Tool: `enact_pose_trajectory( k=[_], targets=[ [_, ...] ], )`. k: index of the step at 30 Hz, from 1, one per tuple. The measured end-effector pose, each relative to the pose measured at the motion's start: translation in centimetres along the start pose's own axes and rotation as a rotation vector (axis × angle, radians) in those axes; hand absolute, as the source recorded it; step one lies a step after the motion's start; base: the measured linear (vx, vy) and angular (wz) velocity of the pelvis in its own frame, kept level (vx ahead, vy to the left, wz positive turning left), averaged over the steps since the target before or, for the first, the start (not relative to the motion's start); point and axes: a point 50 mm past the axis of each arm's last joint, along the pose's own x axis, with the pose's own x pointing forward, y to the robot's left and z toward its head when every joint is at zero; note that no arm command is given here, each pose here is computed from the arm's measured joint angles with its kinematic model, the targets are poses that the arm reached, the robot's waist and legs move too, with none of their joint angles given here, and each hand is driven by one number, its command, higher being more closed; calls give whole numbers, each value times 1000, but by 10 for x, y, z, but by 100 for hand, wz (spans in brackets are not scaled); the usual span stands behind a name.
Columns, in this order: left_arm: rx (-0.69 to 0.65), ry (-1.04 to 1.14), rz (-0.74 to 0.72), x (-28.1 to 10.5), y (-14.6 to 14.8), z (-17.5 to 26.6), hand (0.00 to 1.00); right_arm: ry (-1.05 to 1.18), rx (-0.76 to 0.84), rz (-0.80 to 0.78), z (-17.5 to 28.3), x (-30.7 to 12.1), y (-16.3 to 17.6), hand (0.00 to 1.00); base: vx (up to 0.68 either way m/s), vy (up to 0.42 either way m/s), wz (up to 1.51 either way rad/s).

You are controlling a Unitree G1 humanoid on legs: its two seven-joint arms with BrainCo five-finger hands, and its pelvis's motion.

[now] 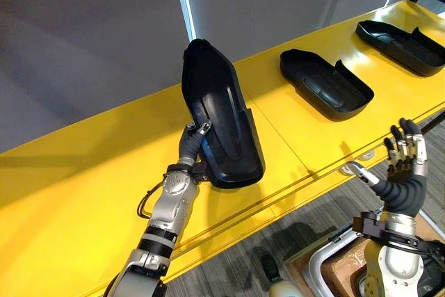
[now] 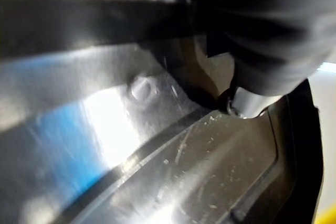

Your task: Walk over and take plastic housings, then place them on the shelf

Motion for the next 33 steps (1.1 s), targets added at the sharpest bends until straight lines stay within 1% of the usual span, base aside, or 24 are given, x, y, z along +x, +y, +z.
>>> enact_pose_trajectory(
  k=[3,4,10,16,22,26,29,33],
  targets=[
    [6,16,15,3,0,-2,100,11,4,5,-1,0,1,0,-21,-6,2],
    [6,9,10,5,-1,1,0,17,2,5,-2,-1,1,0,0,0,0],
    [2,7,11,14,-7,5,0,24,6,11,-3,-2,3,0,-24,-8,1],
    [31,-7,23,17,-9,9,0,54,15,30,-6,-8,6,0,-24,-21,2],
    [0,1,76,18,-14,8,0,82,12,38,-8,-14,6,0,-28,-36,6],
    [-32,-7,166,17,-14,9,0,112,10,25,-11,-21,4,0,-17,-25,5],
    [-70,-67,227,11,-13,20,0,125,6,22,-12,-24,3,0,-14,-20,2],
    [-79,-139,314,-1,-3,31,0,127,6,21,-12,-24,4,0,-22,-28,5]
  ],
)
